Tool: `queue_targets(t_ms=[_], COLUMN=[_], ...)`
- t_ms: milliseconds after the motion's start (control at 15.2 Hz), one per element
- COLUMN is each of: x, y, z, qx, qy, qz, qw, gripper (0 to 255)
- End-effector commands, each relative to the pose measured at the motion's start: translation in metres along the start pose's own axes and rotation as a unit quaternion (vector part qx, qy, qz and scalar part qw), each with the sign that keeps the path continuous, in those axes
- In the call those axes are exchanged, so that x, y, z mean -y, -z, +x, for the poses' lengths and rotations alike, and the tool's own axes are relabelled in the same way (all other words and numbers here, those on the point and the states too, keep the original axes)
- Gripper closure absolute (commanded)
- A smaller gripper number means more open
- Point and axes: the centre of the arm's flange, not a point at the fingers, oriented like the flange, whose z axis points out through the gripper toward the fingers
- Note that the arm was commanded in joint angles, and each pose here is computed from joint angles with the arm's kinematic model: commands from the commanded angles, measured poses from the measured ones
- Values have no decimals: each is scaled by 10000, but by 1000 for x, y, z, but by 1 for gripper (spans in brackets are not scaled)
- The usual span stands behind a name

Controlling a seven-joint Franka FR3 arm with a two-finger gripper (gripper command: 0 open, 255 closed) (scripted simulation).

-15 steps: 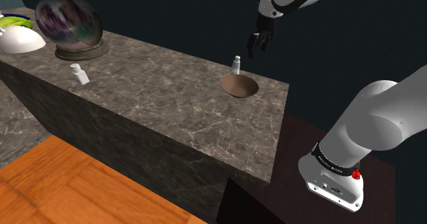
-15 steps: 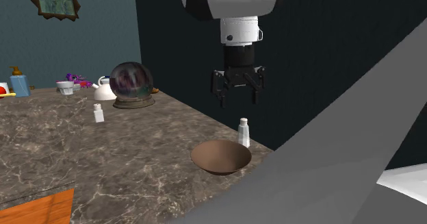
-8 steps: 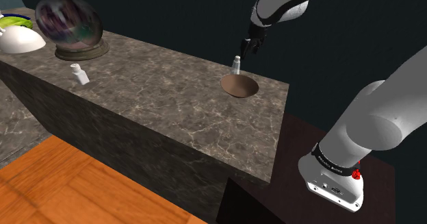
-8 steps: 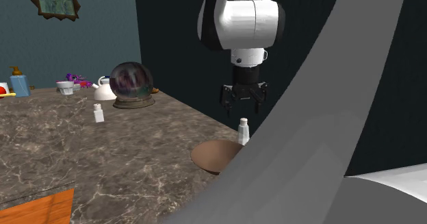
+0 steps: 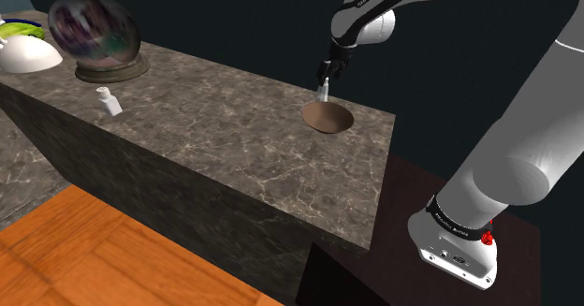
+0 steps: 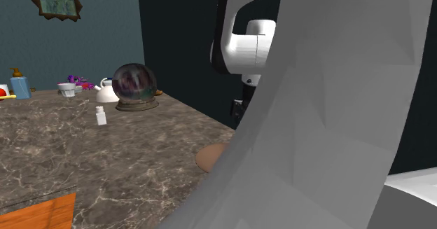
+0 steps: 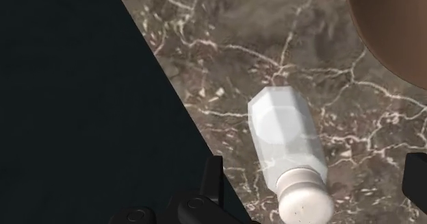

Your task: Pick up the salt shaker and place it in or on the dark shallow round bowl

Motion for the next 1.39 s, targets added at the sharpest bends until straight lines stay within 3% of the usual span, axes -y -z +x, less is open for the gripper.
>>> queue_targets(t_ms=[0,330,792,858,1320], x=[-1,-1,-1,-1,-1], y=[-12,-36,-36,-36,-36], z=[1,1,1,1,1], qx=[-13,-13,-12,-12,-12], qy=[-4,-4,-4,-4,-4], qz=[0,0,0,0,0], qw=[10000,10000,10000,10000,10000], gripper=[0,0,0,255,255])
